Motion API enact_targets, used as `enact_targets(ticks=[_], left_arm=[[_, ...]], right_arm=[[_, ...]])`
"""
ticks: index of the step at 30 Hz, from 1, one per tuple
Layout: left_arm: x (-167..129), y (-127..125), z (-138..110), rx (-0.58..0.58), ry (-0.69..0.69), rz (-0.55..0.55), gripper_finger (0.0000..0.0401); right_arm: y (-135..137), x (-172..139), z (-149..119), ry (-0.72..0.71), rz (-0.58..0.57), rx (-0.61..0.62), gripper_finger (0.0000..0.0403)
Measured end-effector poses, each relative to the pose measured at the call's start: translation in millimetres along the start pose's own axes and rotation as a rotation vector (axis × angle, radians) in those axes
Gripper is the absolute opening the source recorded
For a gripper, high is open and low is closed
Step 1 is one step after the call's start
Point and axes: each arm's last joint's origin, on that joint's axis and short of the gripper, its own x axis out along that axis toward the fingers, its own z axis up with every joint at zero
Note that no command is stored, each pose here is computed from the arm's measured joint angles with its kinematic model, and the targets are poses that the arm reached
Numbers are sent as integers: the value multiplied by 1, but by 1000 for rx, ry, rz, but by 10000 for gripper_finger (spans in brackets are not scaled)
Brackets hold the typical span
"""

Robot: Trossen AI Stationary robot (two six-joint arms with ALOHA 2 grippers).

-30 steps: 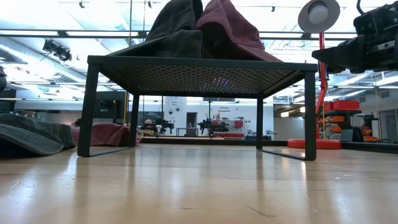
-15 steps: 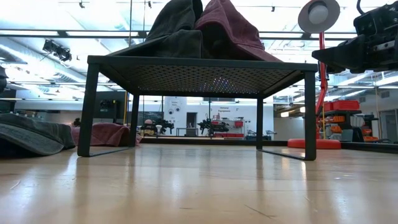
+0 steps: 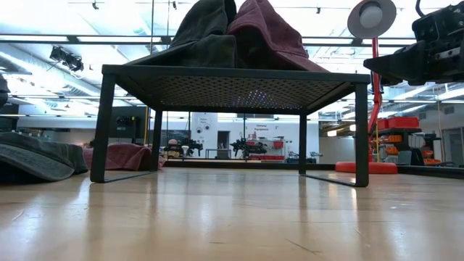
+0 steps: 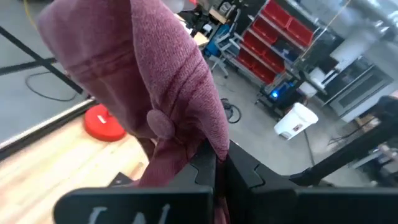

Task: Pick & Place hat
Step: Stack the bottom red cap on top of the red cap on the shelf

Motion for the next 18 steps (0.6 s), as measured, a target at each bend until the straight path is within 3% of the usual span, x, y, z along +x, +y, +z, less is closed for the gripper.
enact_targets(ticks=[7,18], left_arm=[[24,-8,-8,-70,2,-30,11],[51,-20,-28,-129,-19,56,11]], right_arm=[[0,0,0,0,0,0,4],[0,0,0,0,0,0,4]])
